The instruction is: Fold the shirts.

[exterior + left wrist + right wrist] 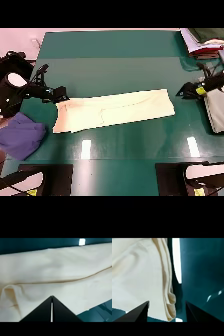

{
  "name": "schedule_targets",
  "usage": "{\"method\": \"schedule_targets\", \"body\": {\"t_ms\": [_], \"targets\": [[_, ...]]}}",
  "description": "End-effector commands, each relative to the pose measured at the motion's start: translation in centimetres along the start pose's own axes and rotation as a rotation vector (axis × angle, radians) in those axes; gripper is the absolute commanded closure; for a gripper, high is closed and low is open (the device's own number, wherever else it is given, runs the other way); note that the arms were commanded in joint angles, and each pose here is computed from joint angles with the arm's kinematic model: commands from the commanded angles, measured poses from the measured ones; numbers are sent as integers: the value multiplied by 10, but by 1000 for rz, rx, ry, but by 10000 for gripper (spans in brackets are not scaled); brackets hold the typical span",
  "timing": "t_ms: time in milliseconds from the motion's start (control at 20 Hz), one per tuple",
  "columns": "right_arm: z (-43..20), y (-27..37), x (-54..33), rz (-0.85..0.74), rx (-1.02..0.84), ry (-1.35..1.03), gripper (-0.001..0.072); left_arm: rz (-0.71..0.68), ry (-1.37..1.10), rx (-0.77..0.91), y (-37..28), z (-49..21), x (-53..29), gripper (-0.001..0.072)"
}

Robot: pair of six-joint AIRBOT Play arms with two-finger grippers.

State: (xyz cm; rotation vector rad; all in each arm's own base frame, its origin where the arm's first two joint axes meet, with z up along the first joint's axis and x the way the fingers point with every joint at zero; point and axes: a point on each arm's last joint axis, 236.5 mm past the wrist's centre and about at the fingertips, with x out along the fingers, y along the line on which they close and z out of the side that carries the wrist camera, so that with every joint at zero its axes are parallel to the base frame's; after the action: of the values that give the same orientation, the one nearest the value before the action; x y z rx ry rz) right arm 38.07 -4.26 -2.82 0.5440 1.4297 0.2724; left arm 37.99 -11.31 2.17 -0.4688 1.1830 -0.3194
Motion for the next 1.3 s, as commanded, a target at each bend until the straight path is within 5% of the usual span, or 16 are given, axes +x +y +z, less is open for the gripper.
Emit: {"method": "schedule_targets", "body": {"t_ms": [0, 300, 400, 500, 1250], "targets": [[-17, -12, 22, 155, 105, 31, 185, -42, -19, 38, -31, -1, 11, 682], [-21, 20, 80, 258, 105, 115, 208, -88, 16, 62, -85, -25, 56, 682], [-16, 35, 84, 256, 48, 118, 376, -118, 17, 71, -105, -30, 75, 682], [-3, 52, 70, 248, -38, 82, 696, -140, 40, 81, -122, -31, 90, 682], [-16, 315, -95, 356, -602, -257, 693, -185, 192, 157, -181, -50, 193, 682]]}}
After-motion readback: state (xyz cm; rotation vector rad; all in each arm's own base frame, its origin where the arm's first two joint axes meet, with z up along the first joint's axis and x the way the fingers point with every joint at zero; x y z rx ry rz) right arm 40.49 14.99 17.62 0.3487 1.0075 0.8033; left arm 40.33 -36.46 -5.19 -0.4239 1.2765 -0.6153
